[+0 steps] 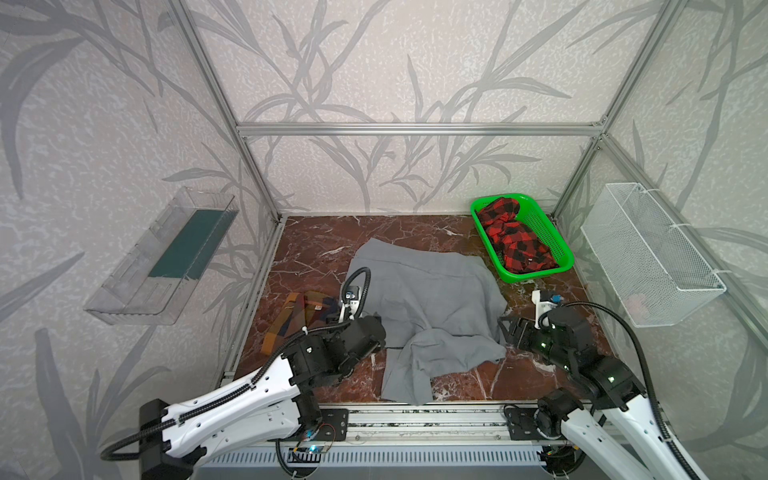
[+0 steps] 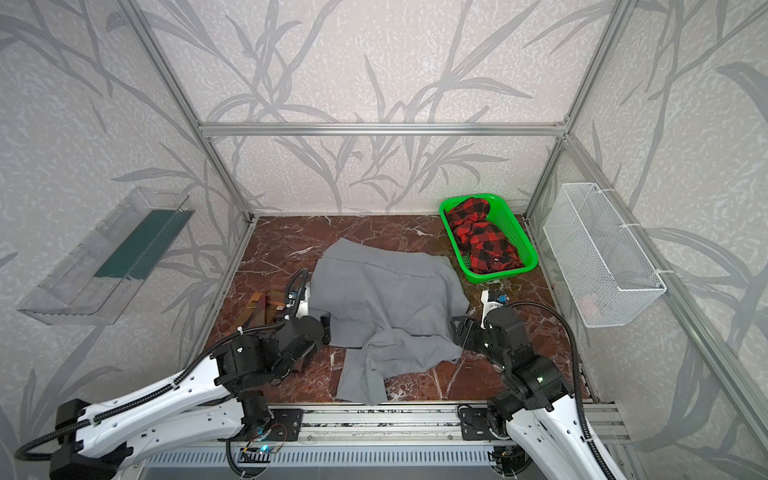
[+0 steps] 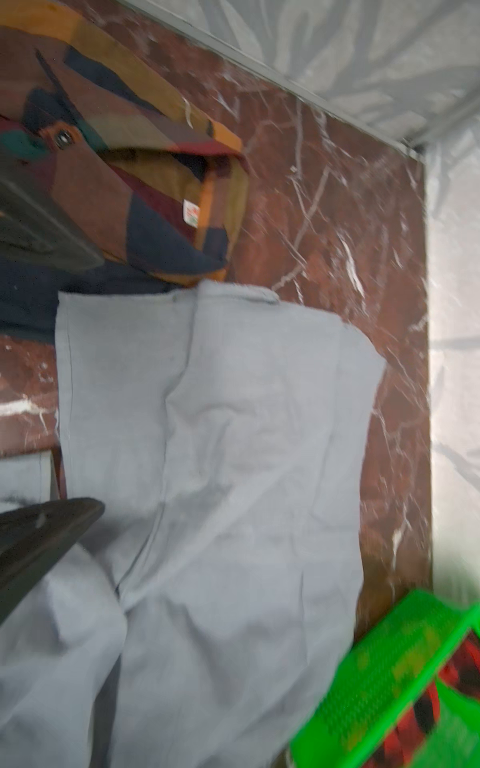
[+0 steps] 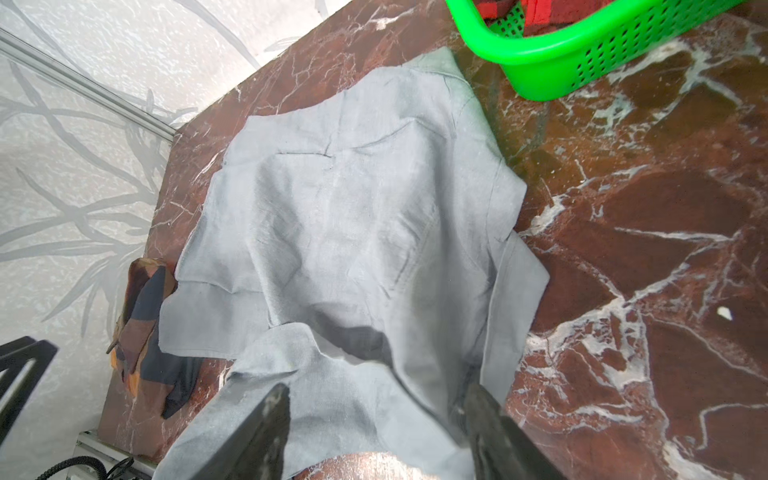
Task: Fold and stack the long sleeve shirts
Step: 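Lay the grey shirt flat on the table with both grippers and release, then draw both grippers back toward the shirt's nearer edge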
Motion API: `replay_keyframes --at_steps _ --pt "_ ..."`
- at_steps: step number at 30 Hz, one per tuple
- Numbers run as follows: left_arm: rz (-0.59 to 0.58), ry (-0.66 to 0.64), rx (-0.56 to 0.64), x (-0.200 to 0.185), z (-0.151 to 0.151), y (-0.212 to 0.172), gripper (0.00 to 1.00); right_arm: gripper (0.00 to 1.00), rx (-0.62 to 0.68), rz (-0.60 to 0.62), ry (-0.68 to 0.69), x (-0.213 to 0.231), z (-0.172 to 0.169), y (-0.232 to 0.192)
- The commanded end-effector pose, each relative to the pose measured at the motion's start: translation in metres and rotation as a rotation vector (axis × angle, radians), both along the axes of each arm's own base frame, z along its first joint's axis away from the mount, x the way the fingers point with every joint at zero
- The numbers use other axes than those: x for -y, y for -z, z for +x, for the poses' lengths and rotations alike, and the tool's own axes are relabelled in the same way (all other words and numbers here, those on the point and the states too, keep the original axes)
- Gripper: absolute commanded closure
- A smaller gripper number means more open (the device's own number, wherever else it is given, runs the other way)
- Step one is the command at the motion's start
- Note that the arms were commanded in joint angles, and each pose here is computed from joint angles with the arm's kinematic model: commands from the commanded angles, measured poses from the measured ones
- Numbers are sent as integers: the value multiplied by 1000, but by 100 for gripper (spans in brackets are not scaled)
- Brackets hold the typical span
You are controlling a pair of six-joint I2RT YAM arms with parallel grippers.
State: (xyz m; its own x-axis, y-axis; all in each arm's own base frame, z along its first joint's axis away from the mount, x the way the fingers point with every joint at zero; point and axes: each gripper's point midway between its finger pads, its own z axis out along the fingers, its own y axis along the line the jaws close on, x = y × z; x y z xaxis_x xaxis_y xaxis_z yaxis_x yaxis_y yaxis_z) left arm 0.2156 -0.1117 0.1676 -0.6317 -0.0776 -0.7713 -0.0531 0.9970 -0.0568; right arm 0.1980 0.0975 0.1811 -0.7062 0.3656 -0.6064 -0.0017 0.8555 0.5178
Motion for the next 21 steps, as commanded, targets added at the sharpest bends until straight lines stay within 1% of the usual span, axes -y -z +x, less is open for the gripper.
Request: replay_keyframes --at_steps 1,4,10,14,18,21 --pt "-63 -165 -204 -27 -14 48 11 29 -5 -24 -13 1 -3 -3" --pt "-91 -324 -287 -57 -19 75 11 28 8 -6 -19 -1 -2 -6" --pt "-208 -539 -333 -91 -29 106 12 28 22 12 -47 -7 -3 -6" --pt "-273 -638 -334 -105 -31 122 18 28 26 28 -59 -10 -2 -4" --pt "-286 -732 -362 -117 -29 135 18 29 26 40 -77 -15 1 -2" --pt "-300 -824 -393 -130 -34 148 18 29 7 42 -82 -18 4 2"
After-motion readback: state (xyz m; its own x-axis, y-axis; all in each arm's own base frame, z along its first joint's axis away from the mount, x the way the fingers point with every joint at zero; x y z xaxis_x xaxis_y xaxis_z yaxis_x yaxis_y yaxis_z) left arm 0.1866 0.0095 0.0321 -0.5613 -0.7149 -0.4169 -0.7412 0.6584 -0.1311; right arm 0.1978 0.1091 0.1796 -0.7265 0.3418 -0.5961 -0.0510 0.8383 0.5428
